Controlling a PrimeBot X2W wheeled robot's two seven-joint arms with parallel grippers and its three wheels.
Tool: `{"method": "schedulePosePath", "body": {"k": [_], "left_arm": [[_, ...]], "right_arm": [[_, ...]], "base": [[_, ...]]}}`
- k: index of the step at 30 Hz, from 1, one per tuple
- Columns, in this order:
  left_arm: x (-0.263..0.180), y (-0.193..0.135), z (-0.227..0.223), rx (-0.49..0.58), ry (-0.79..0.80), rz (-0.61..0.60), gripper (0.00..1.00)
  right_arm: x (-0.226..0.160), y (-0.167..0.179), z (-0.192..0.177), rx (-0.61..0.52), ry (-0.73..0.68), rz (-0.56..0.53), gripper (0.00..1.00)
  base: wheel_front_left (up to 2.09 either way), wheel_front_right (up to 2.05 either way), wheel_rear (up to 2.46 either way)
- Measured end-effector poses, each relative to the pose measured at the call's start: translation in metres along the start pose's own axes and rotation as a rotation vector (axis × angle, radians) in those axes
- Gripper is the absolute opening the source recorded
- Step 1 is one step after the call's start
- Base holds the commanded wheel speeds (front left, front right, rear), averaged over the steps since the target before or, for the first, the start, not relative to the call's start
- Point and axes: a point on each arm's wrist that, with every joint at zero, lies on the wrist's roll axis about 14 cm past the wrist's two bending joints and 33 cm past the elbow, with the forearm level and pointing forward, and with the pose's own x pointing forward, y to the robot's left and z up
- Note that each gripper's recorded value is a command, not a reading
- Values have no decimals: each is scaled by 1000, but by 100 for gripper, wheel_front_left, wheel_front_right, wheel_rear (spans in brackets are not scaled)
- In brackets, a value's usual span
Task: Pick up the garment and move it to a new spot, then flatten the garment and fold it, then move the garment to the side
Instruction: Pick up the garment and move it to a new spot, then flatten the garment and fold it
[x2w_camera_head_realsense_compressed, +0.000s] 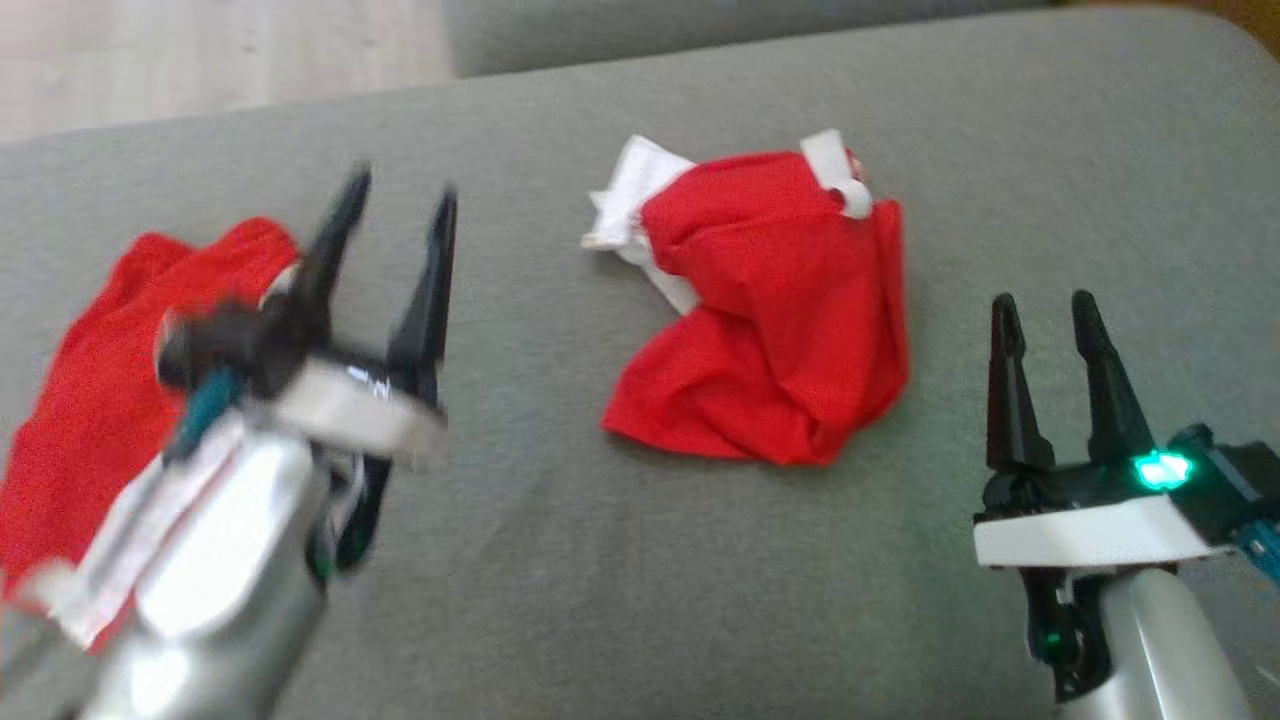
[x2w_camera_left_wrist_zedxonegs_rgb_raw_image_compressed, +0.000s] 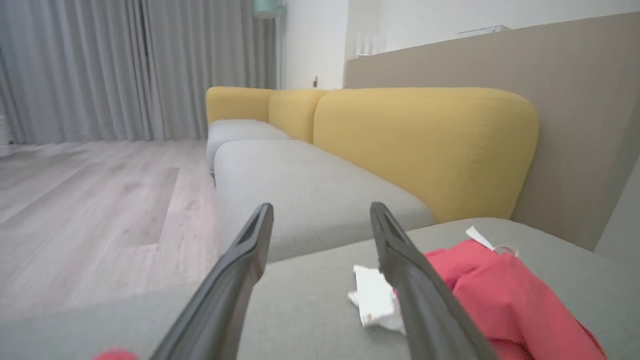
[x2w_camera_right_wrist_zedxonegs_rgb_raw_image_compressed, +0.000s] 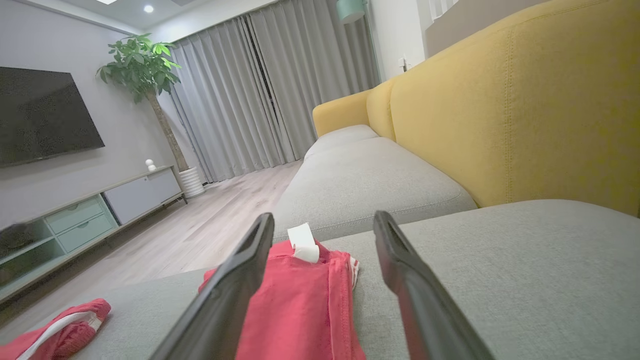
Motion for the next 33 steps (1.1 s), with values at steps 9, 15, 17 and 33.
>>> {"method": "schedulePosePath", "body": {"k": [9, 15, 17, 33], "left_arm": [[-114, 7, -31, -88, 35, 251, 100], [-122, -2, -25, -107, -10, 270, 100], [-121, -4, -23, -93, -19, 254, 100], [-115, -2, -32, -96, -14, 245, 100]], "right_arm": [[-10, 23, -11, 8, 38, 64, 100], [-14, 26, -13, 10, 47, 71, 100], [-15, 27, -14, 10, 50, 71, 100], [3, 18, -20, 4, 60, 51, 100]], "base": [[0, 0, 0], [0, 0, 0], [0, 0, 0], [0, 0, 0]]}}
